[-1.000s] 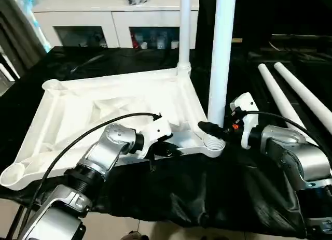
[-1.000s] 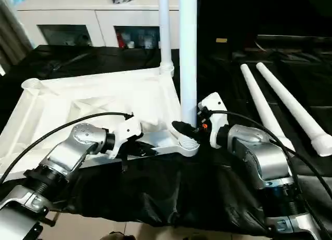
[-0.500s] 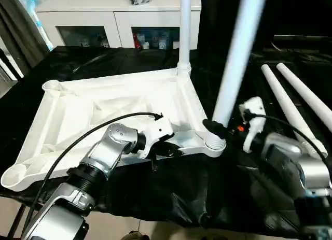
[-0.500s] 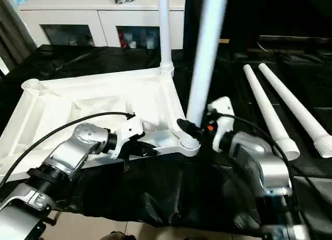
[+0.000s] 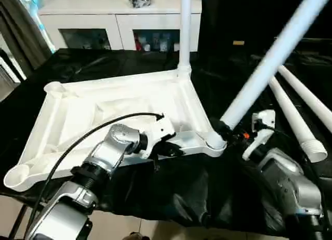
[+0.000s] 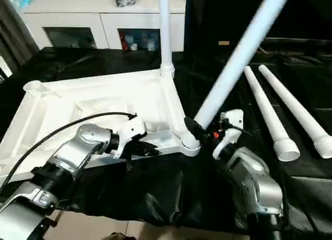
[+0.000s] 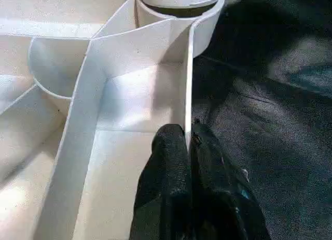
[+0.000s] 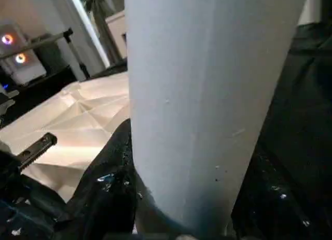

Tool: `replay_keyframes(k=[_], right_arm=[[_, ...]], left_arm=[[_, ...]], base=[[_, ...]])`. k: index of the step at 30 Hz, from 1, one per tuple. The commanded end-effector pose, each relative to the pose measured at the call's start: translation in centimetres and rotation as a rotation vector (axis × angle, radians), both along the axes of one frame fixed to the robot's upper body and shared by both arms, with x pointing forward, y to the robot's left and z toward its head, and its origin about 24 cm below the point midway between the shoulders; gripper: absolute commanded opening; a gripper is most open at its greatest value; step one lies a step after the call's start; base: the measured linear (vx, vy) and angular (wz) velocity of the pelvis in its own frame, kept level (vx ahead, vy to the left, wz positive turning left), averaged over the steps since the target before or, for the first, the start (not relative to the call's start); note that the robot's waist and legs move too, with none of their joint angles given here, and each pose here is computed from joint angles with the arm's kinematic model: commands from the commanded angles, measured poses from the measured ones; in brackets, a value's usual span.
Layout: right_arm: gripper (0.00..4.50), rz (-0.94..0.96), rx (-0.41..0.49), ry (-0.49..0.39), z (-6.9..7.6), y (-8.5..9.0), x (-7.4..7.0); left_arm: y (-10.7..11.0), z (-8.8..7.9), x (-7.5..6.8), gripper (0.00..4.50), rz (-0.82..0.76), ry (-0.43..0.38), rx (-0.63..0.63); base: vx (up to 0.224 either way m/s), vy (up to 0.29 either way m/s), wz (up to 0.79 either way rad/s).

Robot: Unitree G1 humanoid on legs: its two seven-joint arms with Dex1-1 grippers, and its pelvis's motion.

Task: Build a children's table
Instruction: Insert table leg to table base

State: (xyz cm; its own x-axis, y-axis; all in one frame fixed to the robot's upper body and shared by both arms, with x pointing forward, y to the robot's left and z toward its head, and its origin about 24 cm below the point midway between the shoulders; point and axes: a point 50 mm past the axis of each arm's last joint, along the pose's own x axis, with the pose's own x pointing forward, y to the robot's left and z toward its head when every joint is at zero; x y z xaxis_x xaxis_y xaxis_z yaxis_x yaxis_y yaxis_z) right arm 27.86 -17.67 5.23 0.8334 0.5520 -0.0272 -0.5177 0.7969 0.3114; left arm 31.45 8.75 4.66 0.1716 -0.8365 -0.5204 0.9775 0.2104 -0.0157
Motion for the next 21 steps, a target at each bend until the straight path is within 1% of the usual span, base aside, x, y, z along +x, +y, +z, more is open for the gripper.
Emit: replay_keyframes(k=[1,4,7,9,13,21], right_arm=[[1.89,0.000,-0.028,0.128,-2.85,0.19,-1.19],[1.89,0.012,-0.088,0.102,-2.84,0.26,-1.35],[1.89,0.042,-0.198,0.048,-2.62,0.43,-1.55],[1.89,0.049,-0.205,0.035,-2.37,0.59,-1.61],[1.89,0.091,-0.266,0.005,-2.15,0.86,-1.62],[1.89,0.136,-0.284,0.005,-2.27,1.17,-1.73]], left_arm=[[-0.18,2.46,1.32,0.00,0.032,-0.103,-0.060],[-0.19,2.47,1.44,0.00,0.034,-0.108,-0.057],[-0.22,2.46,1.57,0.00,0.037,-0.112,-0.056],[-0.17,2.44,1.57,0.00,0.037,-0.113,-0.056],[-0.11,2.37,1.57,0.00,0.037,-0.120,-0.051],[-0.09,2.13,1.43,0.00,0.034,-0.124,-0.048]], base=[[0.000,0.000,0.00],[0.000,0.000,0.00],[0.000,0.000,0.00],[0.000,0.000,0.00],[0.000,0.000,0.00],[0.000,0.000,0.00]])
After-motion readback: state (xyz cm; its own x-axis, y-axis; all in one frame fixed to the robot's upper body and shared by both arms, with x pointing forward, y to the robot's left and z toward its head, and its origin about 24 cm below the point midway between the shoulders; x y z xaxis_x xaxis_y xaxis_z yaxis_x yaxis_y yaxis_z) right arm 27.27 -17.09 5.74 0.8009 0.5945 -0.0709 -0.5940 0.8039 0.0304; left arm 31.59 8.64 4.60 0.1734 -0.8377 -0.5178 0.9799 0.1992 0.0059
